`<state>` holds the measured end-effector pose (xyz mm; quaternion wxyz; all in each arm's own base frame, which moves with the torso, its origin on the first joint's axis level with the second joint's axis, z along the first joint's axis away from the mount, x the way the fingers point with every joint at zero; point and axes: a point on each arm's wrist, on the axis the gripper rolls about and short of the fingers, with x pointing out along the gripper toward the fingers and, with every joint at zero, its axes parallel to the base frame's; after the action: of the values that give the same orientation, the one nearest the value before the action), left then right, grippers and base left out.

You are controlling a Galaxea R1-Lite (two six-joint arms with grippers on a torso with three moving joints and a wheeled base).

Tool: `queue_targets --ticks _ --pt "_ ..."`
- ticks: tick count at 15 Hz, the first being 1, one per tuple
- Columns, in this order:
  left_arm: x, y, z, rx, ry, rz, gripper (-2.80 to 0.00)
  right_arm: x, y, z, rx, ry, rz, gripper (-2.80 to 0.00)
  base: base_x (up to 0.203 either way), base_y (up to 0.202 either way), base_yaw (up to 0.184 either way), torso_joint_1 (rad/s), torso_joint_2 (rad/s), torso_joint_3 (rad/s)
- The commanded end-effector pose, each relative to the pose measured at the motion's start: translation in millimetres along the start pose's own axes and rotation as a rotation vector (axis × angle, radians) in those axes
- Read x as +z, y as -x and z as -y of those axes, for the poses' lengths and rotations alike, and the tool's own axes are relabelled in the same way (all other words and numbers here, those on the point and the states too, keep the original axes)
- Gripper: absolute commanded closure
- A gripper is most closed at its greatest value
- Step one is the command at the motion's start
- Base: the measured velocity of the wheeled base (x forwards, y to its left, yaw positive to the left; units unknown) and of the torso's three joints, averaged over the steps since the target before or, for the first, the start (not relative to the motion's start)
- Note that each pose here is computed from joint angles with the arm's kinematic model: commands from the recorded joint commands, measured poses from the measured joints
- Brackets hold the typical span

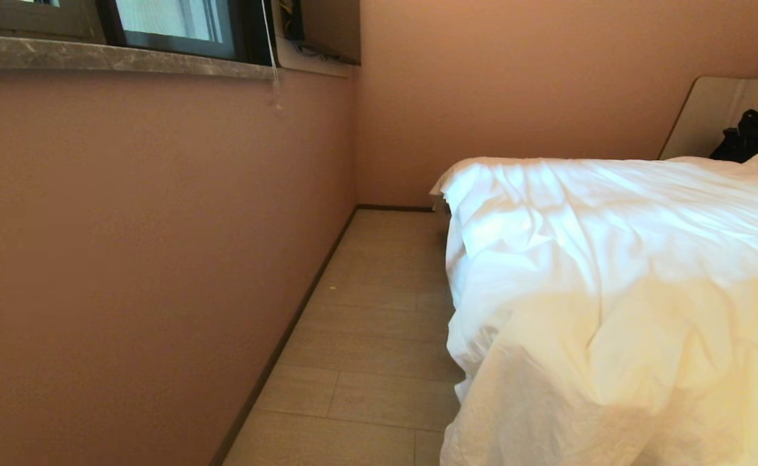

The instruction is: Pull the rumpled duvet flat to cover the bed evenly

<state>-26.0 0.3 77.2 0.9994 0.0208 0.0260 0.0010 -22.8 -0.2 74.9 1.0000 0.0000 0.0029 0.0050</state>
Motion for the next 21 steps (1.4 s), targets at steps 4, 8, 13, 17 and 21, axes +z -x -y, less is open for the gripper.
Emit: queue_targets --ticks 4,8,13,17,21 --pt "0.0 -0.1 -0.1 0.002 0.019 0.000 0.00 -0.1 -0.1 0.0 0.001 0.000 -0.002 0.00 0.000 0.000 0.000 0.000 0.00 0.000" --pt "0.2 -0.1 -0.1 0.003 0.024 0.001 0.00 -0.1 -0.1 0.0 0.001 0.000 -0.002 0.00 -0.075 0.000 0.001 0.004 0.00 0.001" --pt "0.2 -0.1 -0.1 0.003 0.029 0.001 0.00 -0.1 -0.1 0.0 0.001 0.000 -0.002 0.00 -0.193 0.000 0.000 0.001 0.00 0.001" --pt "0.1 0.0 -0.1 0.004 0.034 0.002 0.00 -0.1 -0.1 0.0 0.001 0.000 -0.002 0.00 -0.190 0.000 0.001 0.004 0.00 0.006" --pt "0.2 -0.1 -0.1 0.004 0.037 0.001 0.00 -0.1 -0.1 0.0 0.001 0.000 -0.002 0.00 -0.191 0.000 0.001 0.003 0.01 0.000"
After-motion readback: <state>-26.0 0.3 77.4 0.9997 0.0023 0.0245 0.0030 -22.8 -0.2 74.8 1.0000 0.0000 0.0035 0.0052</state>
